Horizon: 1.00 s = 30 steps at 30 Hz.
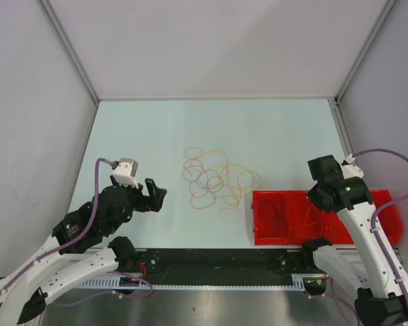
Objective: Untangle the cables
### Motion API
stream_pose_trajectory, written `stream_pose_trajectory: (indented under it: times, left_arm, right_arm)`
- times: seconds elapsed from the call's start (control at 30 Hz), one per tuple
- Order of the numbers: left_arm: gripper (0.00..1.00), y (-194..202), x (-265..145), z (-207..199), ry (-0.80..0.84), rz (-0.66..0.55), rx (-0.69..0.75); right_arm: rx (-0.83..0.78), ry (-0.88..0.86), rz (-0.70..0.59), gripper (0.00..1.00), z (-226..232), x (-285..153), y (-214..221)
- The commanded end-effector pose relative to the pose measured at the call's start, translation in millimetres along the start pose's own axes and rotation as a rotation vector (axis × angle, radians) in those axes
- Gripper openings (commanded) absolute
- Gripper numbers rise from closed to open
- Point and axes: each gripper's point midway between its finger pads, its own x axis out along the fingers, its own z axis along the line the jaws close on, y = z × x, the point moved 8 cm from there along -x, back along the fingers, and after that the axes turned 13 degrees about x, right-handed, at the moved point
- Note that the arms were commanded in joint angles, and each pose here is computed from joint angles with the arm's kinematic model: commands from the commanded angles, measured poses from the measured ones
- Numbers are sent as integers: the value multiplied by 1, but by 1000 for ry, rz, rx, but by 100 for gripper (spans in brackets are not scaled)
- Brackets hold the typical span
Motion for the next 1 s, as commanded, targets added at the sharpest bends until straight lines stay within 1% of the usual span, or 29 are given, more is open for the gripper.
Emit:
stream_pose_trajectory:
  times: [0.0, 0.33, 0.6, 0.97]
  left_arm:
    - [88, -4, -1, -1, 7, -31, -11]
    - [88, -3, 2, -2, 10, -22, 7]
    - [88, -4, 5, -4, 16, -15, 22]
    - [88, -3, 6, -7, 41, -13, 37]
  right_arm:
    - [50, -66, 50, 0, 6, 7, 3]
    - [72, 2, 82, 0, 2, 39, 22]
    - [58, 37, 40, 0, 8, 64, 24]
    - [105, 169, 5, 0, 2, 96, 34]
